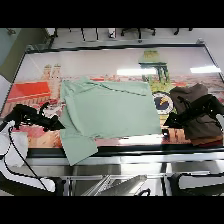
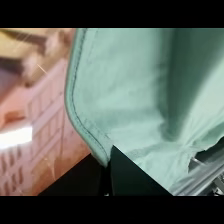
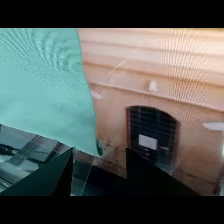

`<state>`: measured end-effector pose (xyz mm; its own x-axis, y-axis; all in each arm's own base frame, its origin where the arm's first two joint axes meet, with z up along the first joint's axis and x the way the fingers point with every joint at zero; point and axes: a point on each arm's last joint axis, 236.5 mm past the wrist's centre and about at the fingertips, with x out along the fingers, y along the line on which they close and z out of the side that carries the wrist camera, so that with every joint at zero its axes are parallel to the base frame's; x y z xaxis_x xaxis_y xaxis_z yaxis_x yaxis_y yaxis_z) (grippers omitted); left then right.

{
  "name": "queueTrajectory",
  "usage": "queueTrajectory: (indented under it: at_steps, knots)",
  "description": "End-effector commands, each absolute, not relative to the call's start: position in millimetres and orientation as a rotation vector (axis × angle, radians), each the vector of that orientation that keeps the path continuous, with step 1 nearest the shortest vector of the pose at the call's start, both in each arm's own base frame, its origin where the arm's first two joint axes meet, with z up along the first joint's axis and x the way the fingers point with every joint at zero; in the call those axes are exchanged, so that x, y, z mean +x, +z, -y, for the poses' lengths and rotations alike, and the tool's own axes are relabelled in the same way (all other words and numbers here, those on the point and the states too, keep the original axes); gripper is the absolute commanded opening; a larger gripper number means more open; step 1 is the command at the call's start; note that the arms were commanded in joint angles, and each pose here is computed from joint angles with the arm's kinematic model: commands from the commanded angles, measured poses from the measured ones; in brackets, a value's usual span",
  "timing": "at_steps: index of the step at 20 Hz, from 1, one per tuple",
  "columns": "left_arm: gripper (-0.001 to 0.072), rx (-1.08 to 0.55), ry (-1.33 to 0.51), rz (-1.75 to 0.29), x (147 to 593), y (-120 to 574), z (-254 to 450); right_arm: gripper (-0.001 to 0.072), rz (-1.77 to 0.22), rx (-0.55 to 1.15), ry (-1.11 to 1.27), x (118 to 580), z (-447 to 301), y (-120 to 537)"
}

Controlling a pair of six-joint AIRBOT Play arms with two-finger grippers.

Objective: Fold the shirts.

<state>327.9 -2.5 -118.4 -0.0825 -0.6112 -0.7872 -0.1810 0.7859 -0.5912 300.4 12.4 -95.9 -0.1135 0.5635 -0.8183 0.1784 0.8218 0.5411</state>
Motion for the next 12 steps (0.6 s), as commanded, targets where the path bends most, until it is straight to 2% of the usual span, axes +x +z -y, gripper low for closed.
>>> queueTrajectory:
  at_steps: [1,5,7,8,10,12]
  knots:
    - [0.0019,-0.622,-0.407,-1.625,330,-108,2,0.036,-1.716,0.629,0.391,299,-28,-115]
    - [0.0019,-0.622,-0.412,-1.626,329,-106,3,0.0354,-1.71,0.668,0.549,306,-82,-123]
    - [0.0019,-0.64,-0.426,-1.619,330,-101,7,0.0072,-1.703,0.642,0.615,306,-102,-120]
    - [0.0018,-0.649,-0.452,-1.586,334,-92,12,0.0017,-1.665,0.664,0.654,313,-115,-110]
    - [0.0018,-0.64,-0.53,-1.453,349,-48,24,0.0017,-1.522,0.666,0.734,335,-130,-69]
    - [0.0018,-0.525,-0.565,-1.313,356,26,19,0.0016,-1.303,0.589,0.759,367,-127,14]
